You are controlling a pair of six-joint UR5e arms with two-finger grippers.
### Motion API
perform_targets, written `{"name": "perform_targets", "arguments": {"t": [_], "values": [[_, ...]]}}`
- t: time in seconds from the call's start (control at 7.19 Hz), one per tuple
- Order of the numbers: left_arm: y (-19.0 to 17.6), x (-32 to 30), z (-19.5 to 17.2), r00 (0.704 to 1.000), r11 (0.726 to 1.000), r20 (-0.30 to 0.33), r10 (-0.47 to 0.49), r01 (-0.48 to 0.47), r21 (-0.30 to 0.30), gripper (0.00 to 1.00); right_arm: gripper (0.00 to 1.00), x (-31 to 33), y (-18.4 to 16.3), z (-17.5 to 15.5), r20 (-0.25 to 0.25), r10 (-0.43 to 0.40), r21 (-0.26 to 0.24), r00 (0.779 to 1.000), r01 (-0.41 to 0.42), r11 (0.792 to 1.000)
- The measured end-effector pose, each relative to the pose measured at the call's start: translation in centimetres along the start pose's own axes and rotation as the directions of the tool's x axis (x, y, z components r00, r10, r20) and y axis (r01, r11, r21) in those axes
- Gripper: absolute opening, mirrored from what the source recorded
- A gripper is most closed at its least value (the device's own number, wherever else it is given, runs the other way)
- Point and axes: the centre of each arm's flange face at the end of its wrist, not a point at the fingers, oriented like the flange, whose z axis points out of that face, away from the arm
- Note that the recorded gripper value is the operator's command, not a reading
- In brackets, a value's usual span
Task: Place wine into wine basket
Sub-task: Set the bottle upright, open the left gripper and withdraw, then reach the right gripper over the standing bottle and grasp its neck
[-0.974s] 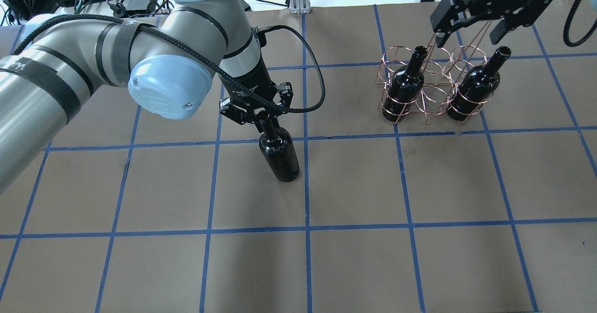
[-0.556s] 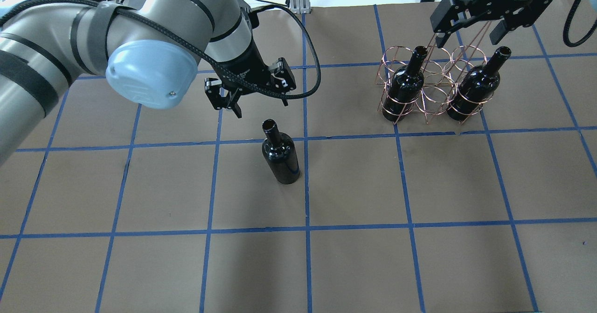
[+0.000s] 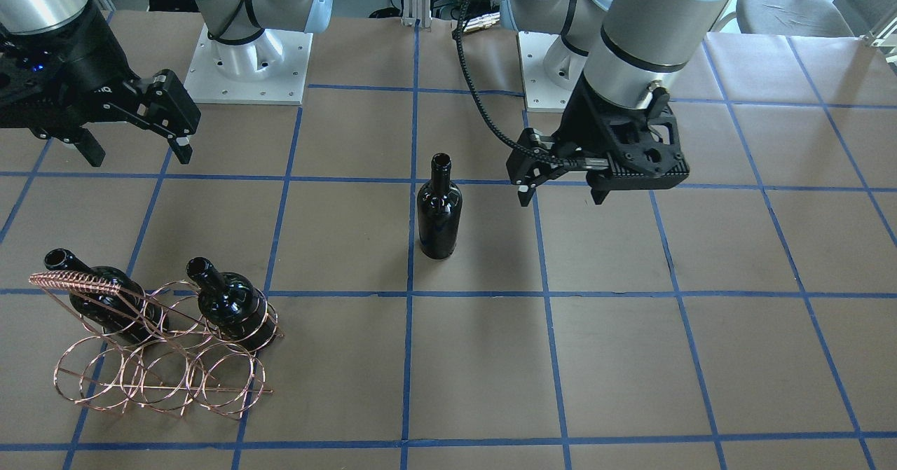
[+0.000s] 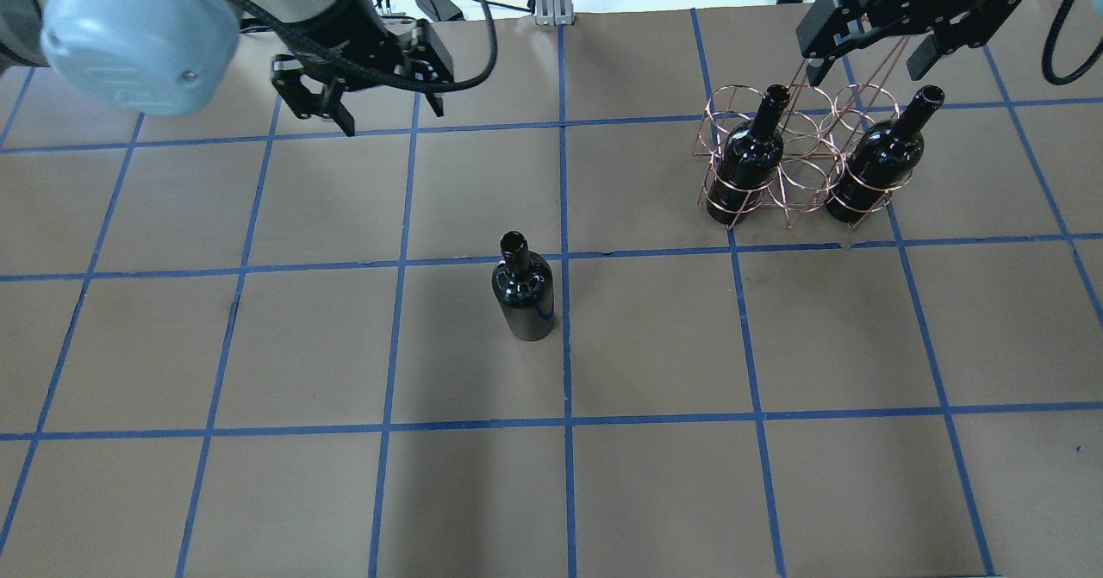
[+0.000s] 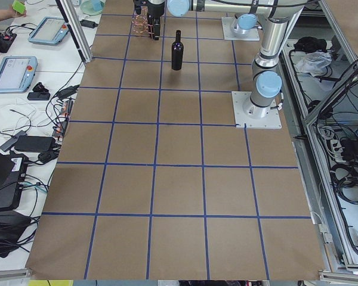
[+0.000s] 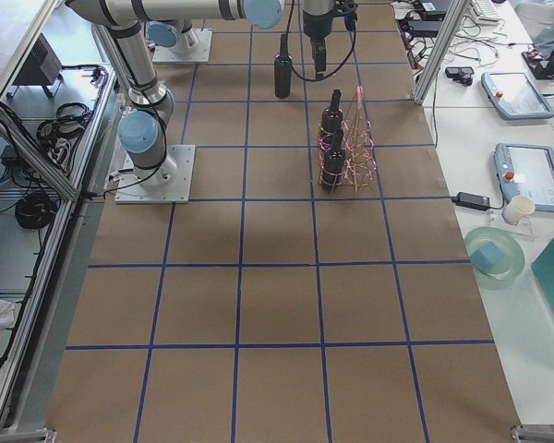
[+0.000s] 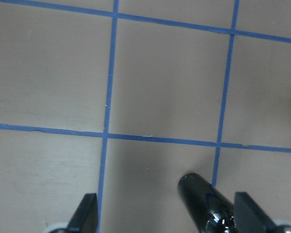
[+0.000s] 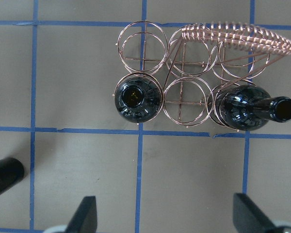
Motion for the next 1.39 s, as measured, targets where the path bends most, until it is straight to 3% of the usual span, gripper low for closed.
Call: {"name": "perform_targets", "arguments": {"t": [0.28,0.56,0.97,1.39], "values": [[0.2,-3.5,-2.5,0.997,0.999,0.078,0.027,-0.029,0.022,1.00,1.00,-1.2,-1.1,1.0,-0.022,0.034,-0.020,0.999,-0.034,0.999],[1.1,-6.1,-3.8,0.991,0.999,0.126,0.038,-0.037,-0.012,1.00,1.00,-7.4,-1.6,1.9,-0.021,0.080,-0.028,0.997,-0.080,0.996],[1.9,-8.1,-5.5,0.993,0.998,0.101,0.057,-0.056,-0.013,1.00,1.00,-20.4,1.2,1.4,0.009,0.206,-0.026,0.979,-0.205,0.978],[2.3,-8.9,-6.0,0.991,0.996,0.100,0.090,-0.089,-0.014,1.00,1.00,-29.9,5.6,3.5,-0.001,0.261,-0.066,0.965,-0.261,0.963]]}}
